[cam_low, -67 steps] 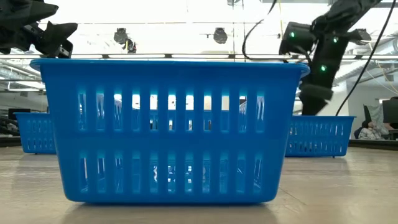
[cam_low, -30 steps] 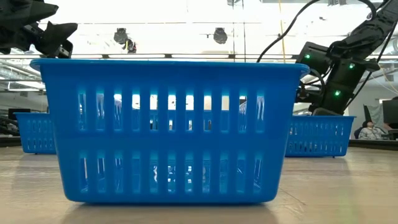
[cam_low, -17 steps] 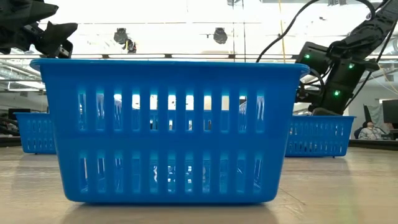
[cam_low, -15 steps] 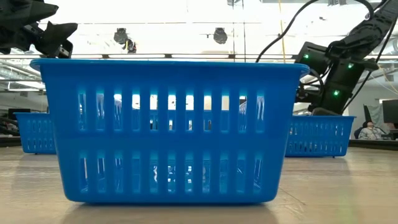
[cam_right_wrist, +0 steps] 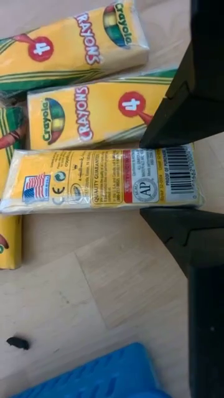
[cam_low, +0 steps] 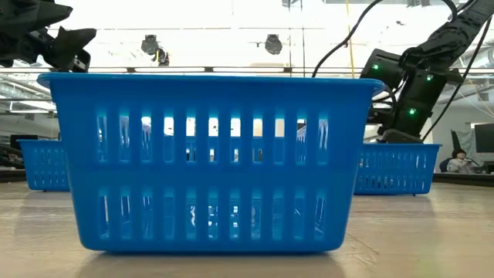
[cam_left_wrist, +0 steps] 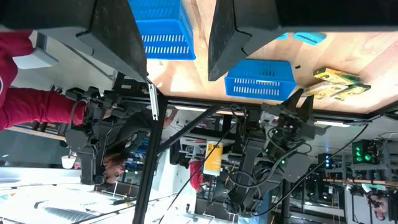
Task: Pick & Place School Supplies
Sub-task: Put the yellow crayon box into the top right blue bin
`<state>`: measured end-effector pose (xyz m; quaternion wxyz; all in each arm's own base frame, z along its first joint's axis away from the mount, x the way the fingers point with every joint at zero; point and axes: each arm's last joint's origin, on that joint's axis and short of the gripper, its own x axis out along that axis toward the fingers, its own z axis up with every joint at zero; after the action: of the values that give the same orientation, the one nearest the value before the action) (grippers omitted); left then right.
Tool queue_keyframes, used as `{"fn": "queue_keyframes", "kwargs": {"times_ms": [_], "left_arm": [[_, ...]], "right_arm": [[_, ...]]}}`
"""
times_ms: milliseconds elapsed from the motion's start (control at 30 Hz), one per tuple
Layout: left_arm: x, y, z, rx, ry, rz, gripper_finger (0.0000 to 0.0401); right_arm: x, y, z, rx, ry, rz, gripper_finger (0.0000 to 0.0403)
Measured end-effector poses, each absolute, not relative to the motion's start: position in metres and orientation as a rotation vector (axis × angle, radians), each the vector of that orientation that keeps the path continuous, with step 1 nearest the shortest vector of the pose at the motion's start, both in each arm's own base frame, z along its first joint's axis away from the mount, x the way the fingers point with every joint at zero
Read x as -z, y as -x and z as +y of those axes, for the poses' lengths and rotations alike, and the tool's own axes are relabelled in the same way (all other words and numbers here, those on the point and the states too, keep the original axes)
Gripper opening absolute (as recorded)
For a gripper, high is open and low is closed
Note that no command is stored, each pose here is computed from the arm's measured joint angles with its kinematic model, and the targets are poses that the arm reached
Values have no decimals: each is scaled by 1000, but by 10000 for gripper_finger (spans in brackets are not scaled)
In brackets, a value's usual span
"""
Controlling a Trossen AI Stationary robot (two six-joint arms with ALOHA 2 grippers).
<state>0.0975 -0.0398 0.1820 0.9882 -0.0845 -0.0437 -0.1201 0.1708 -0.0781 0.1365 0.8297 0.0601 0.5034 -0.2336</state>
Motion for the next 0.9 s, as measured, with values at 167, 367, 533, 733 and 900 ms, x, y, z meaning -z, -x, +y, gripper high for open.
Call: {"fn": "queue_keyframes", "kwargs": {"times_ms": [167,367,533,733,900], "left_arm": [[-182,-97,-40,241,170,-87,173],[-182,-98,-40,240,169,-87,173],[-182,-98,-40,240,169,-88,173],[-182,-97,-40,240,170,-88,173],[-182,-97,-40,240,170,-88,173]], "right_arm": [[-143,-170,-78,504,-125,1029,141],[-163,-164,-75,526,-129,898,141],[-181,-159,-69,489,-119,785,141],[-192,-158,-53,404,-111,706,141],[-193,-160,-42,341,-88,699,141]]}}
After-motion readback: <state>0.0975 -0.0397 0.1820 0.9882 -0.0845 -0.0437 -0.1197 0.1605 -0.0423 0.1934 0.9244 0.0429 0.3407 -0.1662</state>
